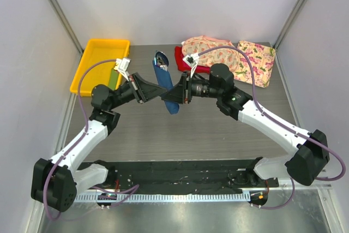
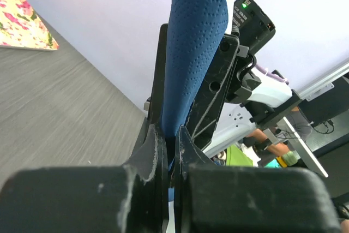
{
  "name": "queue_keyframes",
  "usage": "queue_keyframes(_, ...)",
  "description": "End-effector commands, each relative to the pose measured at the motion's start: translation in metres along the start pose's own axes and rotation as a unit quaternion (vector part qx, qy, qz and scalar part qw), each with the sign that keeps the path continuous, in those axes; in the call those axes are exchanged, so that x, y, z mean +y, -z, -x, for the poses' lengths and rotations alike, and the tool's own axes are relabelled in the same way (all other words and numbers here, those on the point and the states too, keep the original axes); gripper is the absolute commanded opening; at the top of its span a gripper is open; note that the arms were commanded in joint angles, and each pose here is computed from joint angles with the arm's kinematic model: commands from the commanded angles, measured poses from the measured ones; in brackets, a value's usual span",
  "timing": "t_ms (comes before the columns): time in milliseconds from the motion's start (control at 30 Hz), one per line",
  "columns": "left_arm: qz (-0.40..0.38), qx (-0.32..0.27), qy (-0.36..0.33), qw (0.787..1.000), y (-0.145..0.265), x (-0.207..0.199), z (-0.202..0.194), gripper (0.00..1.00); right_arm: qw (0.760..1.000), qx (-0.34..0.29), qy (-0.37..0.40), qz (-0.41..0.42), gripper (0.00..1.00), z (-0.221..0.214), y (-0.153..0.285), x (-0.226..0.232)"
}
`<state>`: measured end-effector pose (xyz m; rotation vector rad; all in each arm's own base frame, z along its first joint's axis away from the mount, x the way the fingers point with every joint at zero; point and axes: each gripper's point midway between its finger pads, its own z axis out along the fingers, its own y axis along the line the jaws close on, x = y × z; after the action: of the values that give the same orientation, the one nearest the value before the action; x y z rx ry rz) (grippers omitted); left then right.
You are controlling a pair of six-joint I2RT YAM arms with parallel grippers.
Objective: Place the utensils on the paper napkin and roll it up
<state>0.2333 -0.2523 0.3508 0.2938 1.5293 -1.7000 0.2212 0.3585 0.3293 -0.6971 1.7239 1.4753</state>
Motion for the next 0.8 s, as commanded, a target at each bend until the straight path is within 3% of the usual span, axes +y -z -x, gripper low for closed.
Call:
queue_keyframes(0, -0.020, -0.010, -0.028, 0.999, -0.007, -0.013, 0.009, 0.00, 0.998, -0.019, 0.052, 0.024, 0.01, 0.014, 0.004, 0.021)
queue_keyframes(100, -0.023, -0.013, -0.034, 0.999, -0.007, -0.013, 0.011, 0.00, 0.998, -0.008, 0.054, 0.020, 0.04, 0.009, 0.005, 0.019)
queue_keyframes(167, -0.028, -0.014, -0.042, 0.999, -0.008, -0.016, 0.013, 0.00, 0.998, -0.003, 0.054, 0.018, 0.11, 0.006, 0.007, 0.019)
queue_keyframes(200, -0.029, -0.014, -0.042, 0.999, -0.008, -0.016, 0.014, 0.00, 0.998, -0.002, 0.057, 0.018, 0.28, 0.005, 0.008, 0.019)
queue_keyframes(267, -0.029, -0.015, -0.045, 0.998, -0.007, -0.016, 0.015, 0.00, 0.998, 0.010, 0.064, 0.013, 0.42, 0.000, 0.011, 0.016)
queue_keyframes(300, -0.029, -0.014, -0.044, 0.998, -0.008, -0.015, 0.015, 0.00, 0.998, 0.012, 0.066, 0.010, 0.56, -0.001, 0.012, 0.015)
queue_keyframes(367, -0.031, -0.015, -0.046, 0.998, -0.008, -0.017, 0.016, 0.00, 0.998, 0.024, 0.062, 0.004, 0.63, -0.009, 0.016, 0.010)
queue_keyframes(567, -0.030, -0.022, -0.047, 0.998, -0.009, -0.017, 0.022, 0.00, 0.998, 0.042, 0.040, -0.001, 0.64, -0.026, 0.022, 0.000)
queue_keyframes(767, -0.022, -0.037, -0.052, 0.998, -0.008, -0.013, 0.034, 0.00, 0.998, 0.063, 0.002, 0.026, 0.45, -0.047, 0.026, 0.005)
